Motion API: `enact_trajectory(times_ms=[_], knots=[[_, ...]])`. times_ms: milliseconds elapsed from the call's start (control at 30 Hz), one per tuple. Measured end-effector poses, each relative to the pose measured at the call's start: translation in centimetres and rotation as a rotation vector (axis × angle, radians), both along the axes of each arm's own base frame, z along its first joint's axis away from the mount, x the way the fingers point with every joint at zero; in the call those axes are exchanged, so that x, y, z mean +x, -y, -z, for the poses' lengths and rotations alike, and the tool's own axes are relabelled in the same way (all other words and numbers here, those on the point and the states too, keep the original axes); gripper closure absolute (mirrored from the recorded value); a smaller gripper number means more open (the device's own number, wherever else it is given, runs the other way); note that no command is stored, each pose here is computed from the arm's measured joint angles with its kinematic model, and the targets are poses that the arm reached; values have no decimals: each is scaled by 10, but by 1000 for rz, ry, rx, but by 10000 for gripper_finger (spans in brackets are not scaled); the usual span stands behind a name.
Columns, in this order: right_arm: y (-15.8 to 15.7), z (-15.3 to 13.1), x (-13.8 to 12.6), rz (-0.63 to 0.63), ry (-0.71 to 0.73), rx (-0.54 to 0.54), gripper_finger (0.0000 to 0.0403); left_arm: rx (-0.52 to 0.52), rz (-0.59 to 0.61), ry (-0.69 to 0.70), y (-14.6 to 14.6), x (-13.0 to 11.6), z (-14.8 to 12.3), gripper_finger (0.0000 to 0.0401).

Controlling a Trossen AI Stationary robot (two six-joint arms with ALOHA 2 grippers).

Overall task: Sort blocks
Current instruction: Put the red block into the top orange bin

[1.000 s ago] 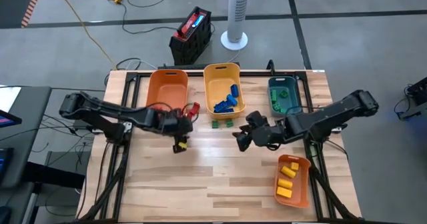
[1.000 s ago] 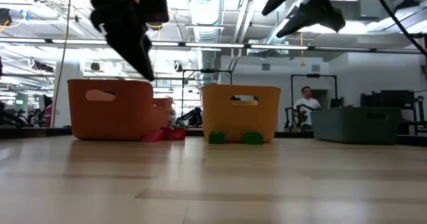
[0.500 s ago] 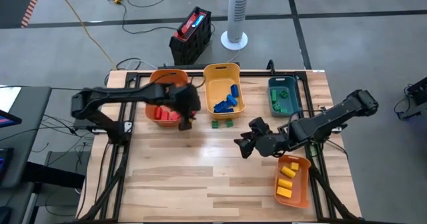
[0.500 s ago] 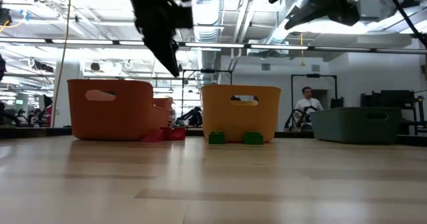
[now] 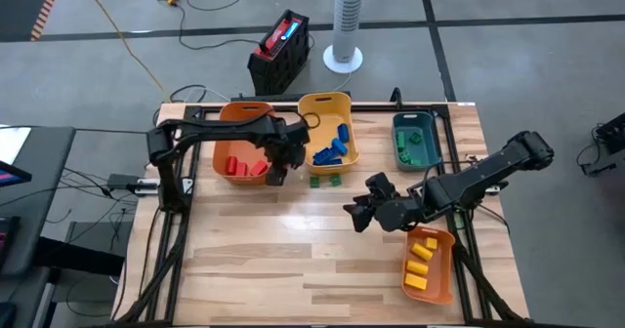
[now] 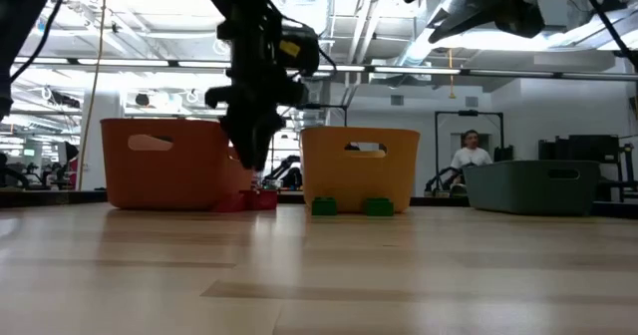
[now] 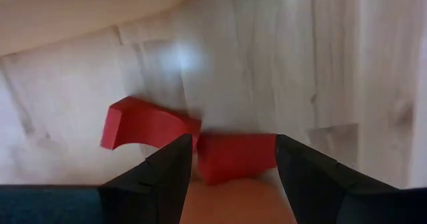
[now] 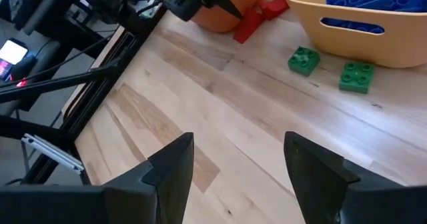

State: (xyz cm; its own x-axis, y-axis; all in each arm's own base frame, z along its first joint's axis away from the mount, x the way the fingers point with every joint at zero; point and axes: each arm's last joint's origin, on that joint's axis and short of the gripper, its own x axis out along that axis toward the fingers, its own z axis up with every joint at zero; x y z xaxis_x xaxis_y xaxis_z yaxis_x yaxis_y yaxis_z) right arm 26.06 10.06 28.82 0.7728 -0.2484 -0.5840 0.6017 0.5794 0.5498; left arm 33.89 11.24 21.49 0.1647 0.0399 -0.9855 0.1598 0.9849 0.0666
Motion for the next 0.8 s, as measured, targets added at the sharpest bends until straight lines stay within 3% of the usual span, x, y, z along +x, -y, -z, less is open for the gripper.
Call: enact_trajectory(times_ms=[400, 800], knots=[[0, 0, 0, 1, -4, -3, 163, 61, 46, -17, -7, 8, 17, 193], [0, 0, 0, 2, -4, -3, 163, 99, 113, -57, -12, -2, 35, 193]])
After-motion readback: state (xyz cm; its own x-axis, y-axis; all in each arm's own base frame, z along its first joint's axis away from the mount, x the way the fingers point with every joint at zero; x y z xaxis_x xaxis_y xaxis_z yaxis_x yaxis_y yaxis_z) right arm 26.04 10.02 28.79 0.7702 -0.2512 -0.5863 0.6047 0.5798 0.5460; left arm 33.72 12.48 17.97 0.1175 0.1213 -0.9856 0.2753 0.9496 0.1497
